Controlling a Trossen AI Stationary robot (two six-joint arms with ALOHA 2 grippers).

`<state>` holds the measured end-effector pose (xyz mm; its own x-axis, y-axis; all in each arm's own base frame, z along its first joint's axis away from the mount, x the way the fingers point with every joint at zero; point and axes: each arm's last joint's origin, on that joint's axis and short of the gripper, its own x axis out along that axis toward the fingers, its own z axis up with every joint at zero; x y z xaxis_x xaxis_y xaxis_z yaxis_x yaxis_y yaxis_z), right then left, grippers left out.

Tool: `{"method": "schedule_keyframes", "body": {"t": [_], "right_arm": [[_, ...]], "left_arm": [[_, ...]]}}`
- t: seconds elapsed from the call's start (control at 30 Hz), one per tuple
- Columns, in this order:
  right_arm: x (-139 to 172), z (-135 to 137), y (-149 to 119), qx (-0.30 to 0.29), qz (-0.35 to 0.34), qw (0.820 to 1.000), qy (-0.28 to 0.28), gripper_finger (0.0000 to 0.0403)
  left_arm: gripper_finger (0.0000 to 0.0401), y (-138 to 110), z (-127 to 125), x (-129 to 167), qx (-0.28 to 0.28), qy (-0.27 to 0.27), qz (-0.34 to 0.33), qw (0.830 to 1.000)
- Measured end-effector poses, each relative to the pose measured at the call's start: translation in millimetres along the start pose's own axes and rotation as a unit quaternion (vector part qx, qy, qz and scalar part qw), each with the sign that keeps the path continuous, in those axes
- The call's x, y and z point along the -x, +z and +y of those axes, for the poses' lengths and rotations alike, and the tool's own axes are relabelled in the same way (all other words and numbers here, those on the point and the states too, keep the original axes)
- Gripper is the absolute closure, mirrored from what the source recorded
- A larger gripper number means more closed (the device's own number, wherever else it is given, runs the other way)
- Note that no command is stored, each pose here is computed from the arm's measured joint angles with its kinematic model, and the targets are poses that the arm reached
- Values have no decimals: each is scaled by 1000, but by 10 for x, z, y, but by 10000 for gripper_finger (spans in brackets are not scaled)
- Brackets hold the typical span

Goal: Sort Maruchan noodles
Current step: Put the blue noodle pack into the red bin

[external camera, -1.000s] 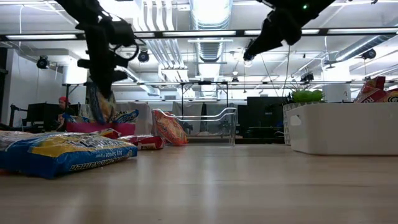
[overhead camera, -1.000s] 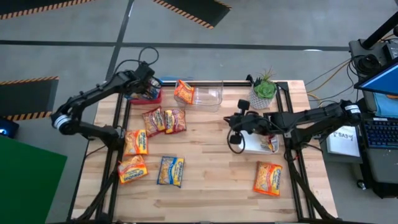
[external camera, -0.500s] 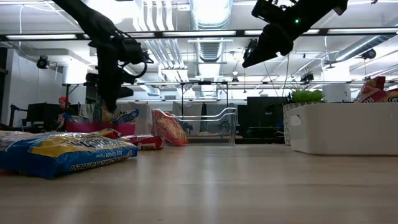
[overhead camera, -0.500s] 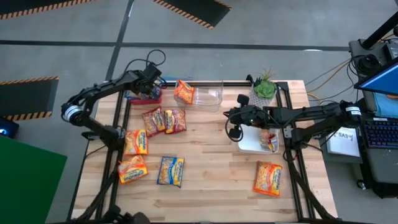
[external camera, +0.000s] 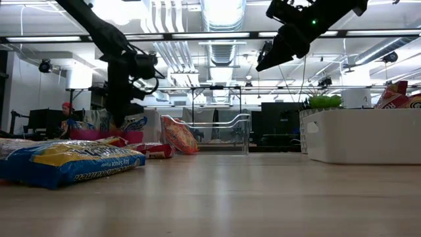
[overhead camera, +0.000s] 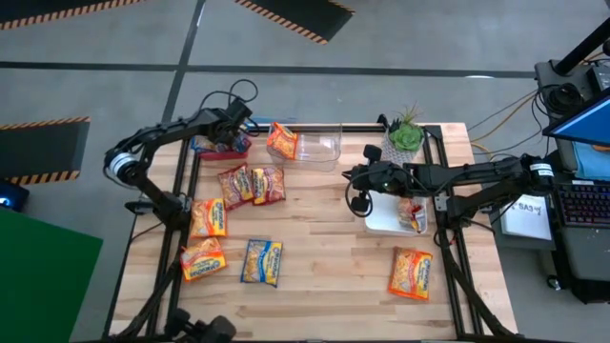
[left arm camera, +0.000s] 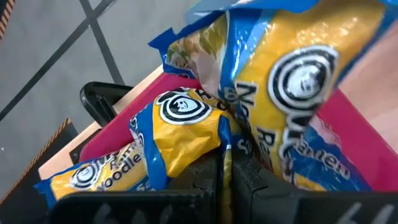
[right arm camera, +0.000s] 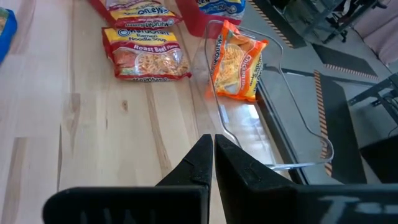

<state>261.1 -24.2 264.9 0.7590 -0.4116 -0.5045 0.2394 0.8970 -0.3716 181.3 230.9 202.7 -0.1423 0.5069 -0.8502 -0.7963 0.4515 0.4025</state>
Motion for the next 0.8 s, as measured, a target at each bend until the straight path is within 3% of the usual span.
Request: {"method": "schedule_keyframes", "body": {"t": [0.2,0.4,0.6,0.8], "right_arm": [[-1,0,0,0,0,1000,0,394],[-1,0,0,-1,0,1000,0,394],[-1,1,0,-6,0,1000,0,394],[0,10,2,-31,-3,999,15,394]], "left_arm": [[398,14,-1,-4,3,2,-5,1000],[359,5,35,79,7,2,-16,1000],[308,-26,89,279,17,0,-42,999],[288,-124,-20,643,34,-27,-96,994]]}}
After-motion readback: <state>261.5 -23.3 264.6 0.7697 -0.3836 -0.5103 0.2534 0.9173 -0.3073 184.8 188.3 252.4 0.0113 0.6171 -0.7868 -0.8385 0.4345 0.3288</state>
